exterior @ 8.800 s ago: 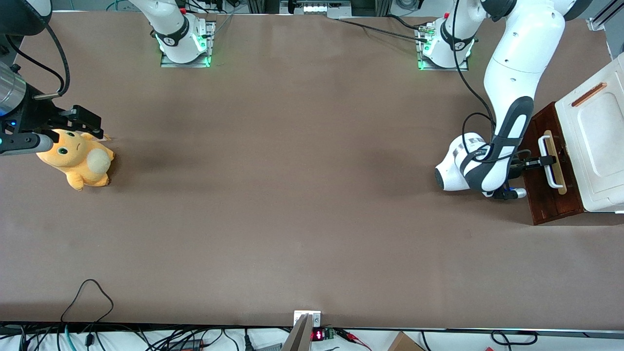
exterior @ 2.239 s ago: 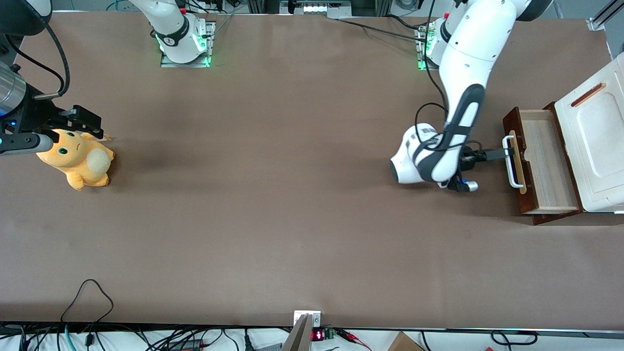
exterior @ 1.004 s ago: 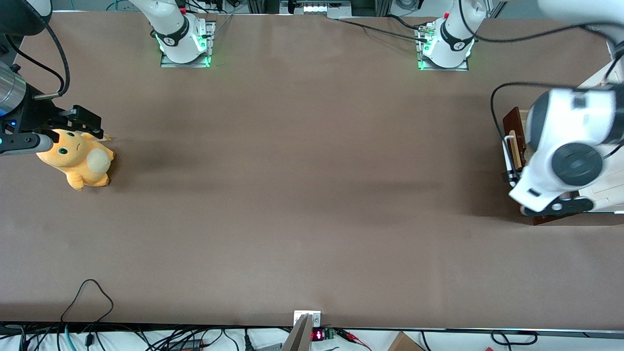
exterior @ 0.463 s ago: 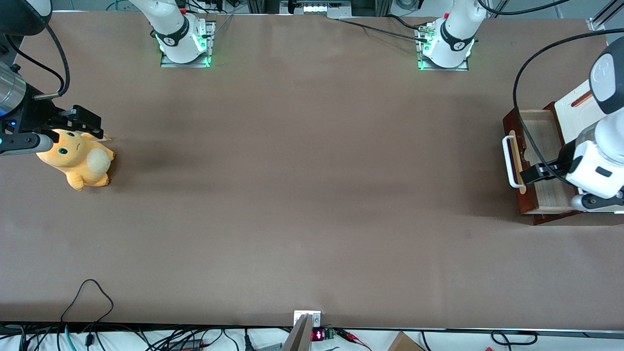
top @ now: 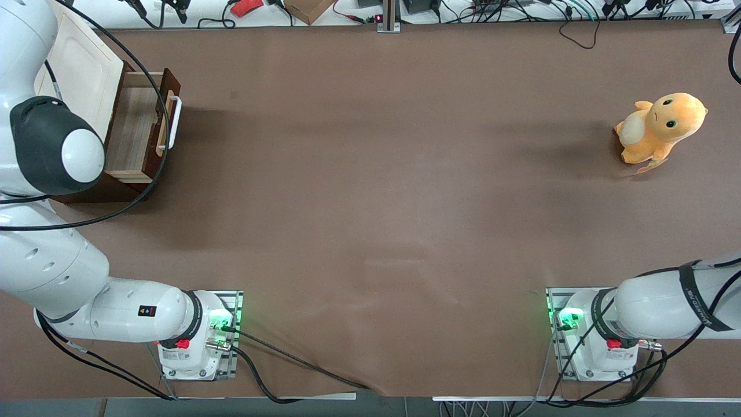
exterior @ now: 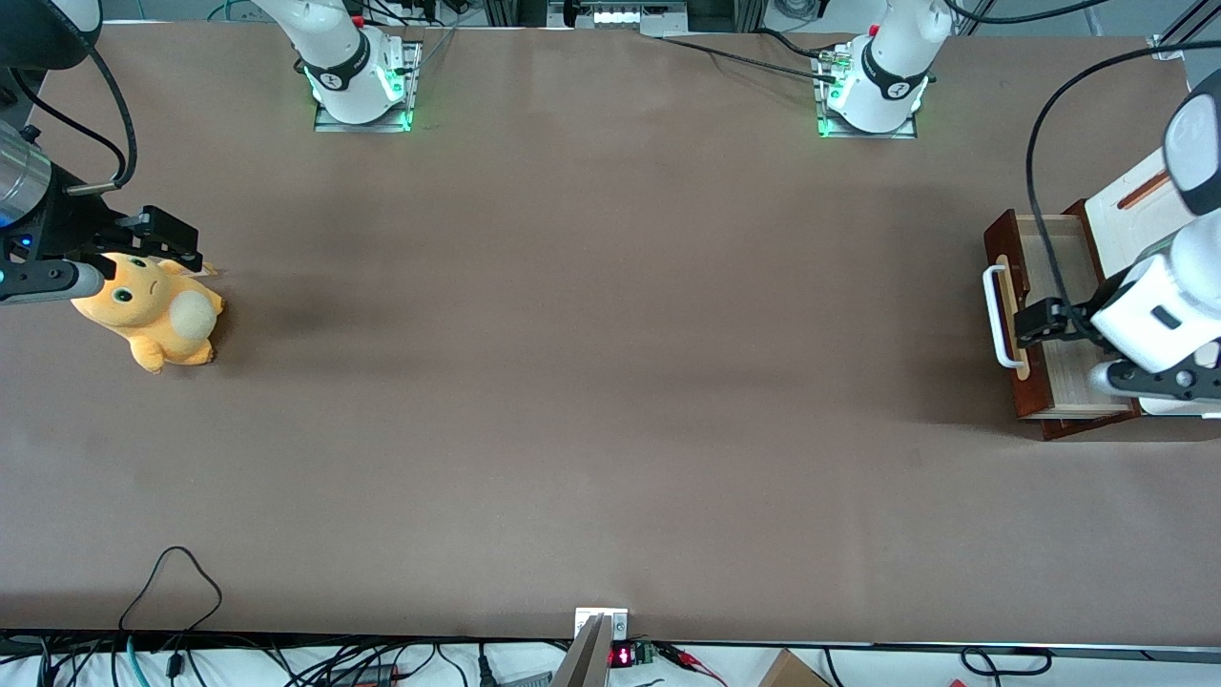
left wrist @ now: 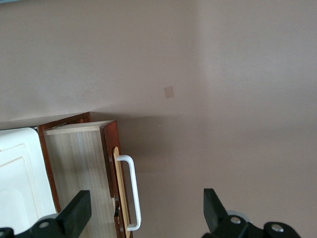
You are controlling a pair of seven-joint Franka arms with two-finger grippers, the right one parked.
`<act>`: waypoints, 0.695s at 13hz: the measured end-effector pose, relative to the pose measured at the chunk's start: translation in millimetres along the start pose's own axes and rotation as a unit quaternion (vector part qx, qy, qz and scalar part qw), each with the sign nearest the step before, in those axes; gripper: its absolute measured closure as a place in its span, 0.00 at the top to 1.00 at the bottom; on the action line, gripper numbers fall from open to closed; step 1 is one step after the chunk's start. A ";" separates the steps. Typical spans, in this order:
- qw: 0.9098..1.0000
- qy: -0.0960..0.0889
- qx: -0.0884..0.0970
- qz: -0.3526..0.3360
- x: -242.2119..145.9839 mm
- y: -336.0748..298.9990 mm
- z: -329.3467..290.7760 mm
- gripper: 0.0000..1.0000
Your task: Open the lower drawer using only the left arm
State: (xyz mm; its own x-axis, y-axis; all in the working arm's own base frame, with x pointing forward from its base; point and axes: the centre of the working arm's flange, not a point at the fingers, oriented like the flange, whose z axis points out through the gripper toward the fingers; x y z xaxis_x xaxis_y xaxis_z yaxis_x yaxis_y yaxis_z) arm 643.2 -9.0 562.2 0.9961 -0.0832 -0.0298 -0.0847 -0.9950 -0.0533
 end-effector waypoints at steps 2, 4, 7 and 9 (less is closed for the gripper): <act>0.999 0.019 -0.036 -0.010 -14.5 -4.9 -29.4 1.00; 0.998 0.018 -0.050 -0.019 -24.6 -5.6 -42.2 1.00; 0.998 0.009 -0.052 -0.041 -24.5 -1.2 -36.8 1.00; 0.998 0.001 -0.053 -0.046 -25.2 1.2 -29.6 1.00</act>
State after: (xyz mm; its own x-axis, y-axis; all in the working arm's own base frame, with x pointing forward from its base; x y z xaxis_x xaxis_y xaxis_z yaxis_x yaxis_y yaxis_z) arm 618.7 -9.8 592.4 0.9996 0.0087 -0.0284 0.0101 -0.9987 0.0493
